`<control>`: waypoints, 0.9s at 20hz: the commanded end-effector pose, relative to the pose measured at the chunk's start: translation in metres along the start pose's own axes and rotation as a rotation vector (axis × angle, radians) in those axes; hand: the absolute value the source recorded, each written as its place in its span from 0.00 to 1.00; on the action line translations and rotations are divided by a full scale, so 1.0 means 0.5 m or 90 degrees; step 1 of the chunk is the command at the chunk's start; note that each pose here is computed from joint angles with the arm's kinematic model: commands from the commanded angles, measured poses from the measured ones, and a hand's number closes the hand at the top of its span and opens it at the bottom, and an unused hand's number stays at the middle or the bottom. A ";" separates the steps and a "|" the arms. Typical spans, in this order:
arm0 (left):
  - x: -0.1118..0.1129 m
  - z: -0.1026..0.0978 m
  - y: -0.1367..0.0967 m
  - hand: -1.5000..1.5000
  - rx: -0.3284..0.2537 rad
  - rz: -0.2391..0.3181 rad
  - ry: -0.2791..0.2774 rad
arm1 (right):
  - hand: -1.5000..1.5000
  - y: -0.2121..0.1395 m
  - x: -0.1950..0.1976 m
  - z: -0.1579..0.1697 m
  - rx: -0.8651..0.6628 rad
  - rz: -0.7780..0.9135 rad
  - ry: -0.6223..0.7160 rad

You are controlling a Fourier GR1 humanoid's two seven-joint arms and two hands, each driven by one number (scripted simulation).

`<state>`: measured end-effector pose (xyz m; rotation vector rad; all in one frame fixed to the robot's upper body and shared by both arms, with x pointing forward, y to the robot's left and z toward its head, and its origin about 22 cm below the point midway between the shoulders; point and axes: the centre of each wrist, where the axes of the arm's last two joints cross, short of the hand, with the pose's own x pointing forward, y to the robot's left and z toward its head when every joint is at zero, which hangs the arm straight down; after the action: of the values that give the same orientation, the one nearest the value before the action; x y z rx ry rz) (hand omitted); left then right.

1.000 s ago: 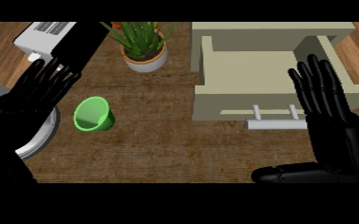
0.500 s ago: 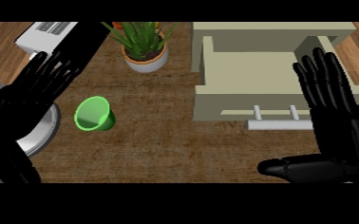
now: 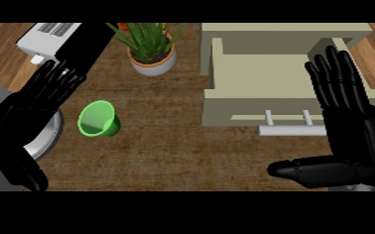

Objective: Pick up the cup, place it into the drawer and close the drawer

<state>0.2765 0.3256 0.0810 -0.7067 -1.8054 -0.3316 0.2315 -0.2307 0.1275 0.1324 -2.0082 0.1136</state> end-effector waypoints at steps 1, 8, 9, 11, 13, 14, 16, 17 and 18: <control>-0.003 -0.006 0.003 0.00 0.014 -0.016 0.021 | 0.00 0.021 0.000 -0.004 -0.013 -0.007 0.003; -0.076 0.047 0.052 0.00 0.032 -0.027 0.060 | 0.00 -0.011 -0.001 0.000 0.002 0.004 -0.006; -0.067 0.065 0.036 0.00 0.052 -0.035 0.068 | 0.00 -0.001 0.021 0.005 0.007 0.004 -0.002; -0.074 0.059 0.066 0.00 0.051 -0.037 0.071 | 0.00 0.015 -0.002 -0.001 -0.011 0.000 -0.013; -0.099 0.078 0.068 0.00 0.060 -0.046 0.074 | 0.00 -0.029 0.015 -0.009 0.005 0.003 -0.007; -0.092 0.067 0.088 0.00 0.074 -0.045 0.087 | 0.00 0.027 0.006 0.022 0.009 -0.006 0.001; -0.157 0.071 0.076 0.00 0.076 -0.047 0.092 | 0.00 -0.023 0.008 0.029 0.002 0.001 0.001; -0.150 0.073 0.067 0.00 0.070 -0.059 0.079 | 0.00 -0.030 0.031 0.007 0.016 0.001 0.007; -0.148 0.108 0.085 0.00 0.073 -0.053 0.091 | 0.00 0.004 0.043 0.021 0.008 -0.003 -0.001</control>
<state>0.2830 0.3567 0.0082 -0.5285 -1.7198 -0.3165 0.2223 -0.2349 0.1329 0.1379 -2.0065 0.1238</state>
